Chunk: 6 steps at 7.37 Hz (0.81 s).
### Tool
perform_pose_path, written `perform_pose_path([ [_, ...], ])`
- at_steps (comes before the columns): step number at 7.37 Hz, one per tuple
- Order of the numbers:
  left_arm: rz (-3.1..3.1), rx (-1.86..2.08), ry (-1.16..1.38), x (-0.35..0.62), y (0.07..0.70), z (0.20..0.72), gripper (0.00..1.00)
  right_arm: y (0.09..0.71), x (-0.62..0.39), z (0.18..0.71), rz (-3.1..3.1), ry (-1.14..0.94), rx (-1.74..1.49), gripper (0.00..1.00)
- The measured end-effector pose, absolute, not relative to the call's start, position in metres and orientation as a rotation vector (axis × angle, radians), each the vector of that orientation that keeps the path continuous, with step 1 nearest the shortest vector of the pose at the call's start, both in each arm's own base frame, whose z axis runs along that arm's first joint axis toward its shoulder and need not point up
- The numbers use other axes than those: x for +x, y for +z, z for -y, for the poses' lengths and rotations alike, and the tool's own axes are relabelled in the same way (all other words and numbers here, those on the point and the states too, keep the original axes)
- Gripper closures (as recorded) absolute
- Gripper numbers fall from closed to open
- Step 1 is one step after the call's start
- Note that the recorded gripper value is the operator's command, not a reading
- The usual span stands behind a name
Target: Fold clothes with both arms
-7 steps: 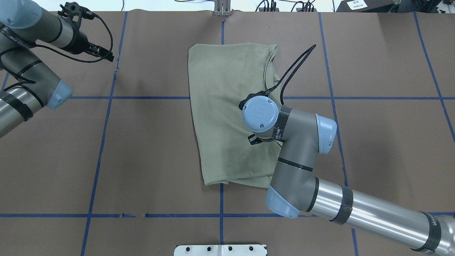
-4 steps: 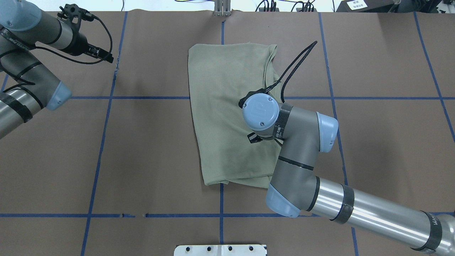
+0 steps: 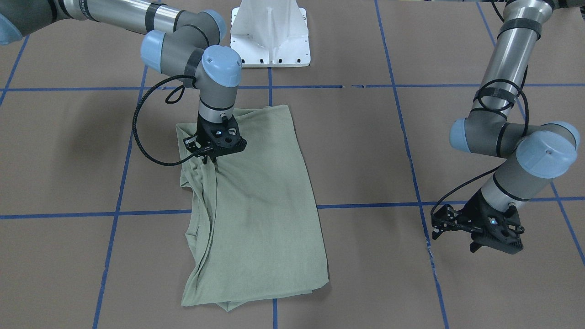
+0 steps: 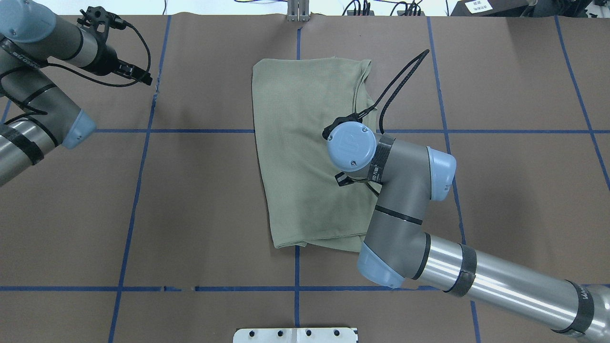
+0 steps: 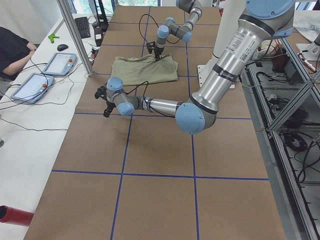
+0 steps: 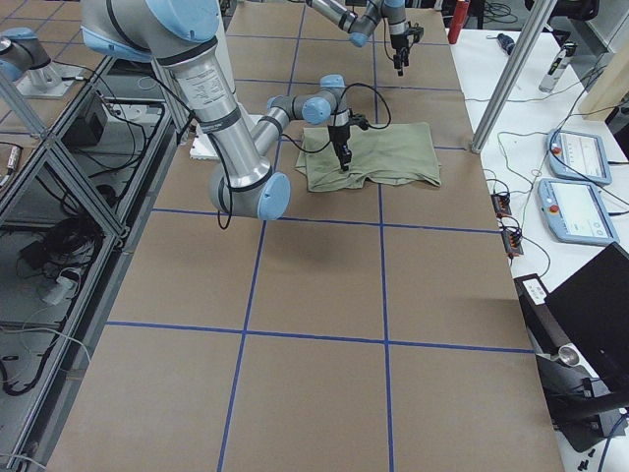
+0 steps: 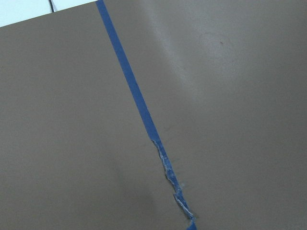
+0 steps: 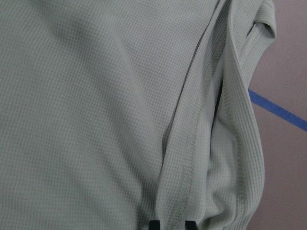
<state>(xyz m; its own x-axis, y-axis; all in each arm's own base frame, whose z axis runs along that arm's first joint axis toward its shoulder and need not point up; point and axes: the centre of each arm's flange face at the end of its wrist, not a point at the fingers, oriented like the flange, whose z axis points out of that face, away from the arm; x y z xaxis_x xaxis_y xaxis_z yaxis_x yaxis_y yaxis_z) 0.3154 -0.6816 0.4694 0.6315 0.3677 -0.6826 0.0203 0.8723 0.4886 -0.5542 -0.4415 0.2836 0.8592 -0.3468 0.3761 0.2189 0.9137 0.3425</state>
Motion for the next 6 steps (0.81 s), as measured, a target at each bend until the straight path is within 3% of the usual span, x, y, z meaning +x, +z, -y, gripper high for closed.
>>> perform_pose_path([
  [4,-0.872,0.484,0.209,0.315,0.471,0.681,0.0,0.286,-0.563,0.434,0.438,-0.313,0.296,0.72],
  [5,-0.872,0.483,0.209,0.315,0.471,0.681,0.0,0.287,-0.564,0.432,0.438,-0.316,0.294,1.0],
  [6,-0.872,0.482,0.208,0.315,0.472,0.681,0.0,0.288,-0.564,0.431,0.436,-0.317,0.293,1.0],
])
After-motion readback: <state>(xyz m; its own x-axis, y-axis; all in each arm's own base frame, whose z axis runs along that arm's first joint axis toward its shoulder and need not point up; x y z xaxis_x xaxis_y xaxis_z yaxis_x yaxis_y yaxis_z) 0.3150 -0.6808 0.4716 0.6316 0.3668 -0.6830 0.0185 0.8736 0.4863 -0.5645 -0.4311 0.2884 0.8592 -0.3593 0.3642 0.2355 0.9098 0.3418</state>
